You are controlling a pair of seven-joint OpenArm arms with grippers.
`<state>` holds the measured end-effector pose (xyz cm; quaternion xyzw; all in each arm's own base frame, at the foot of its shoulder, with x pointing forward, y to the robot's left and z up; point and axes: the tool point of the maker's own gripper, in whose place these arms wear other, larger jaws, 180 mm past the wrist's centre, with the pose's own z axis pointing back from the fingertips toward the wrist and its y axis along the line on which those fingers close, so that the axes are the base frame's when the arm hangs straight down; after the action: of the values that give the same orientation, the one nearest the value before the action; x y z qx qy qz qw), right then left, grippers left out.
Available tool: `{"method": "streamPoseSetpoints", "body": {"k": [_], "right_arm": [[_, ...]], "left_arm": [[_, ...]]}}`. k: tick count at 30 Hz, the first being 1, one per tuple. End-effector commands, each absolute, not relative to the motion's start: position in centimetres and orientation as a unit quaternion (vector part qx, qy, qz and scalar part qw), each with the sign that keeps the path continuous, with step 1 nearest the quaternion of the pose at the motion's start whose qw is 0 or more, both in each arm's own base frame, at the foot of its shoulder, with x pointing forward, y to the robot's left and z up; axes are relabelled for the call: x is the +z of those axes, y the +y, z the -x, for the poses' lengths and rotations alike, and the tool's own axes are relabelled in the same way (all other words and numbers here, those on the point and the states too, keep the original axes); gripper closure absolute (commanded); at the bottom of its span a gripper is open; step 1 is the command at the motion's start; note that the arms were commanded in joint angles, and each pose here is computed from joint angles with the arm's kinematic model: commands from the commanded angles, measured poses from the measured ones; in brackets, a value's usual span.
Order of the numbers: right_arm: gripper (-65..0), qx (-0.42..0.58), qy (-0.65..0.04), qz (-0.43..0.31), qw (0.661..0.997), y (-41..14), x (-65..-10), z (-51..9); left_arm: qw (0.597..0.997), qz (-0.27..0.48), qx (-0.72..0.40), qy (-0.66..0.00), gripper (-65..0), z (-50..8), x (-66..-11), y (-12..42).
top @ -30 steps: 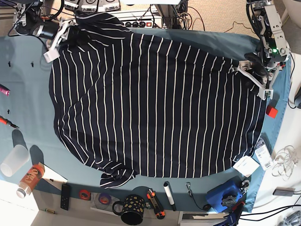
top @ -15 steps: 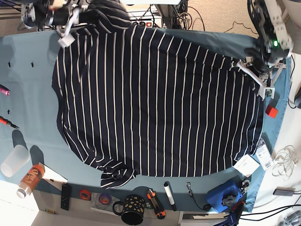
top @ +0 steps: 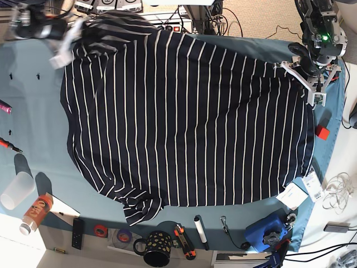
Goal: Layout the t-shirt on the table in an organized manner, then fold the t-shirt properly
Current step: 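Pull the grasped collar-side edge with both grippers to straighten it, then fold the shirt's collar-side portion over onto the body with both grippers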
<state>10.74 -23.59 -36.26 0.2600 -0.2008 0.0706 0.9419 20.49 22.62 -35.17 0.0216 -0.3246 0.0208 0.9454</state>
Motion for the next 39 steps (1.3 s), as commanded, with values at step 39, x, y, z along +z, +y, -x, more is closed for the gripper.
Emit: {"method": "streamPoseSetpoints", "body": {"k": [39], "right_arm": [[0.0, 0.076, -0.337, -0.17, 0.923, -28.0, -31.9, -19.8]], "left_arm": [[0.884, -0.026, -0.007, -0.467, 0.0, -27.1, -30.1, 22.8]]}}
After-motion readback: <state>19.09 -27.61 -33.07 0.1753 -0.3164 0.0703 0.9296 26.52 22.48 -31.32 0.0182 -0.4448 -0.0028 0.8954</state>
